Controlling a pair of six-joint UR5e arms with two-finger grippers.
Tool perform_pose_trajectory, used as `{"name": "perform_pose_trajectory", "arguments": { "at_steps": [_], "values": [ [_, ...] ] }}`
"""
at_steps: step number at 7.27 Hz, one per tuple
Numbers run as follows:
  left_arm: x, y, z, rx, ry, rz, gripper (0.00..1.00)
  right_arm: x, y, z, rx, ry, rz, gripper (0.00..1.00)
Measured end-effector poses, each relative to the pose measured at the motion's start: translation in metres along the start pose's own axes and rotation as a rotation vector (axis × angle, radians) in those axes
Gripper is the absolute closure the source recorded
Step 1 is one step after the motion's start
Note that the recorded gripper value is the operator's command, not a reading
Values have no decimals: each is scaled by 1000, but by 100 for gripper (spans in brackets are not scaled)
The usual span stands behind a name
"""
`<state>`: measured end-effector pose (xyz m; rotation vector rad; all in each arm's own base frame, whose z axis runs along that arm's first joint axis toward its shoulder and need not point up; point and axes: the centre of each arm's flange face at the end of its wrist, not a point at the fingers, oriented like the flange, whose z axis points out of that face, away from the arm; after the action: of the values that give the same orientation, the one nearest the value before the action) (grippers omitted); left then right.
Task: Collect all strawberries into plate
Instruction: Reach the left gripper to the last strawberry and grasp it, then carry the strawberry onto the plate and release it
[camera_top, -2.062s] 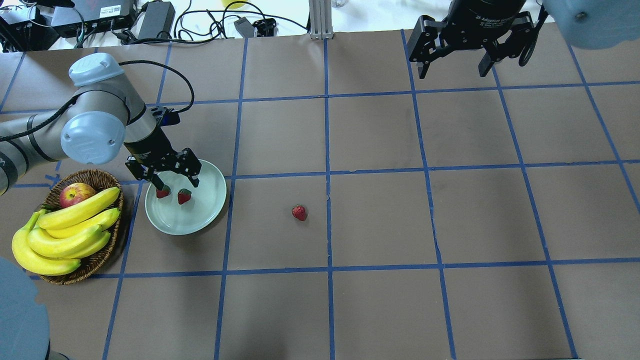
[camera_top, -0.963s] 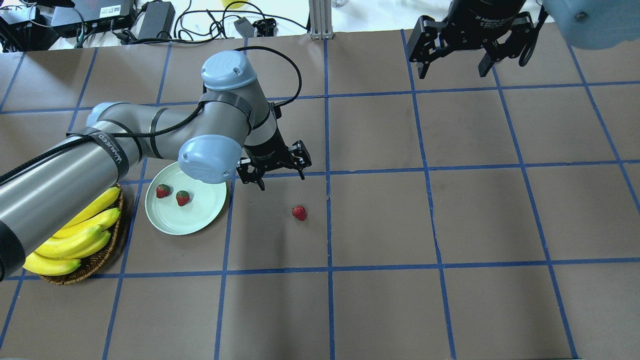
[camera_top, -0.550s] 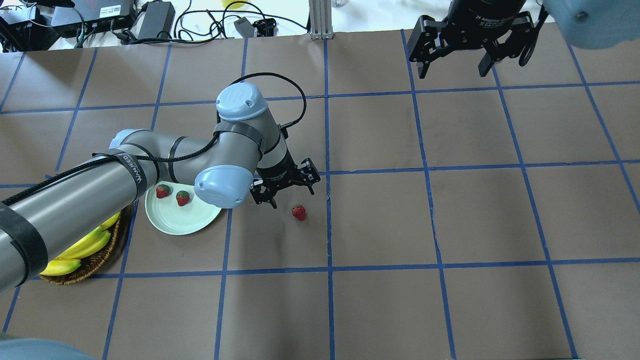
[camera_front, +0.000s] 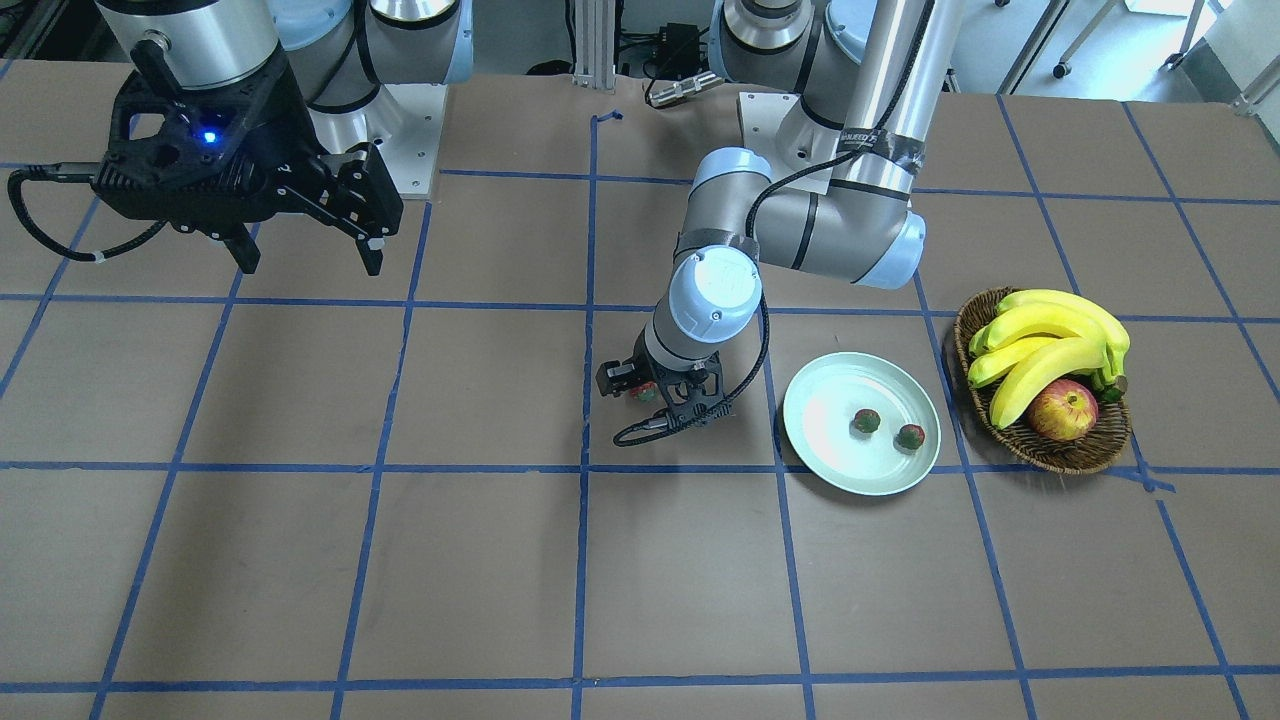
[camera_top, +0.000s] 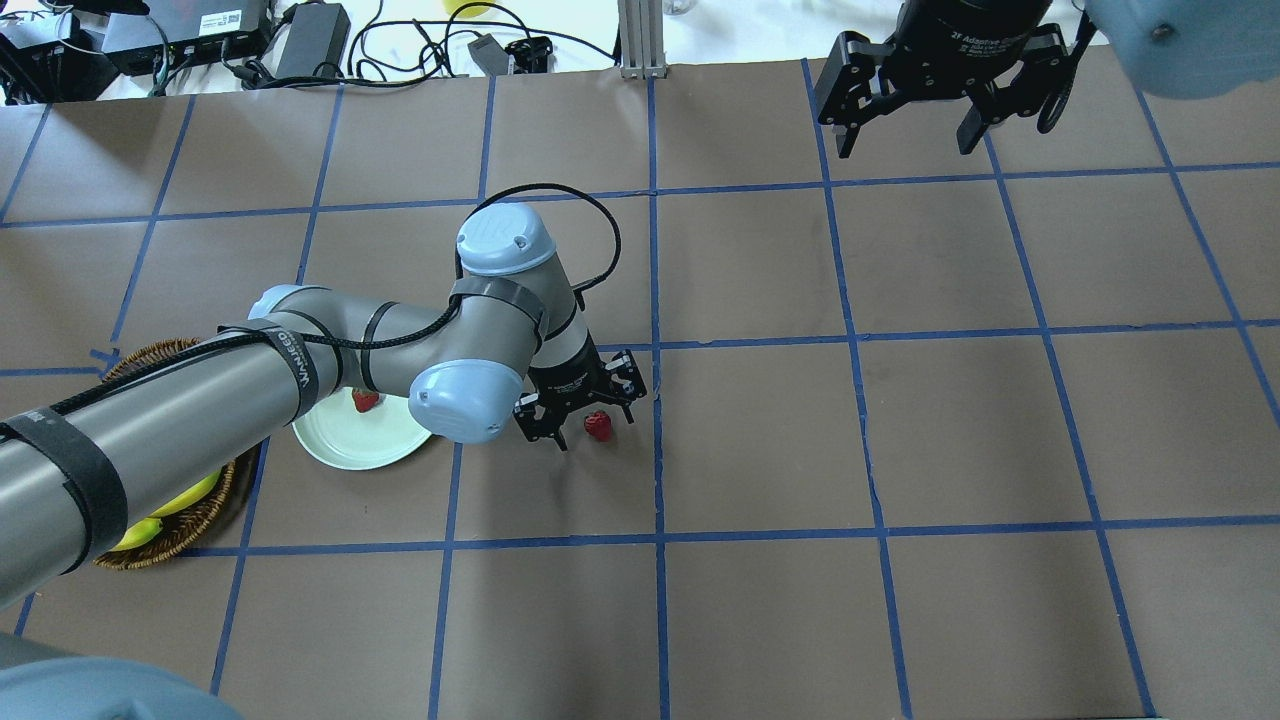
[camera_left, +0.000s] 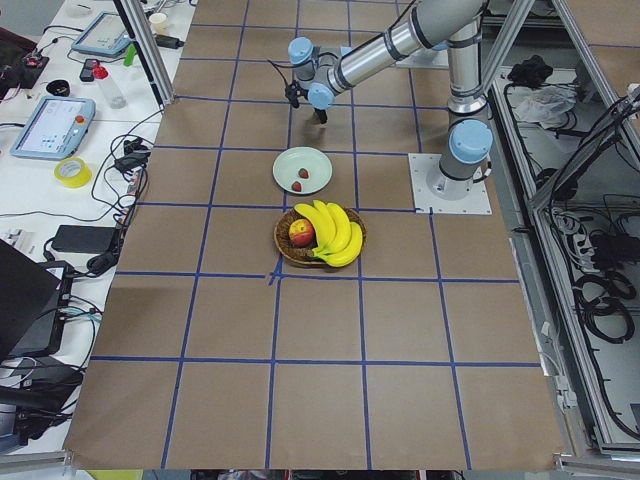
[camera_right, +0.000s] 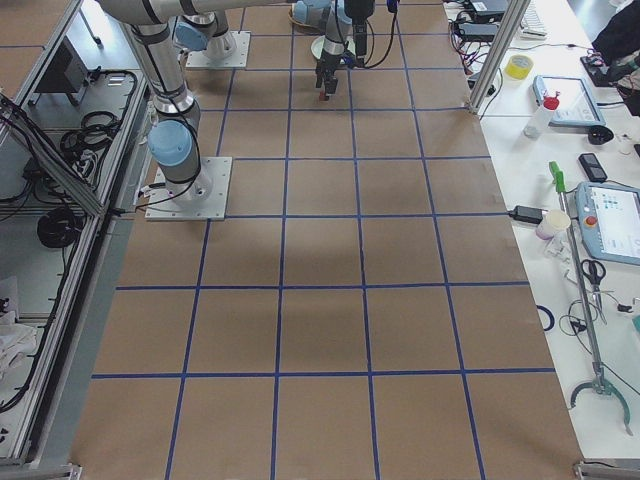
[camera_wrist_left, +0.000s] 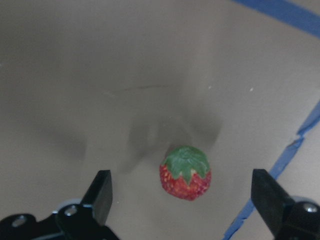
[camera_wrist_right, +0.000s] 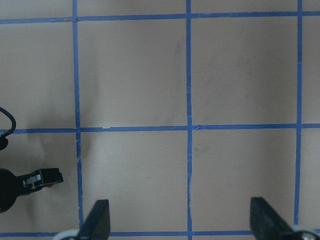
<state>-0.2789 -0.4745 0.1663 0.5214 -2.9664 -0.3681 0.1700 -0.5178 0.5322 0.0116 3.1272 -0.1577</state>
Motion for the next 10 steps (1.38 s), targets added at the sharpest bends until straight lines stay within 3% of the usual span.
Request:
{"name": "perform_pose_trajectory", "arguments": {
  "at_steps": [1,4,6,9,10],
  "values": [
    [0,1,1,-2,1,0,100,0,0,0,1,0,0,0],
    [7,-6,-17,32,23,23,100,0,0,0,-1,1,0,0],
    [4,-29,-69,68,40,49,100,0,0,0,0,0,0,0],
    [-95,-98,-138,50,-24,140,100,1,0,0,0,1,1,0],
    [-125,-110,-139,35,-44,194,75,1,-1,0,0,1,1,0]
  ]
}}
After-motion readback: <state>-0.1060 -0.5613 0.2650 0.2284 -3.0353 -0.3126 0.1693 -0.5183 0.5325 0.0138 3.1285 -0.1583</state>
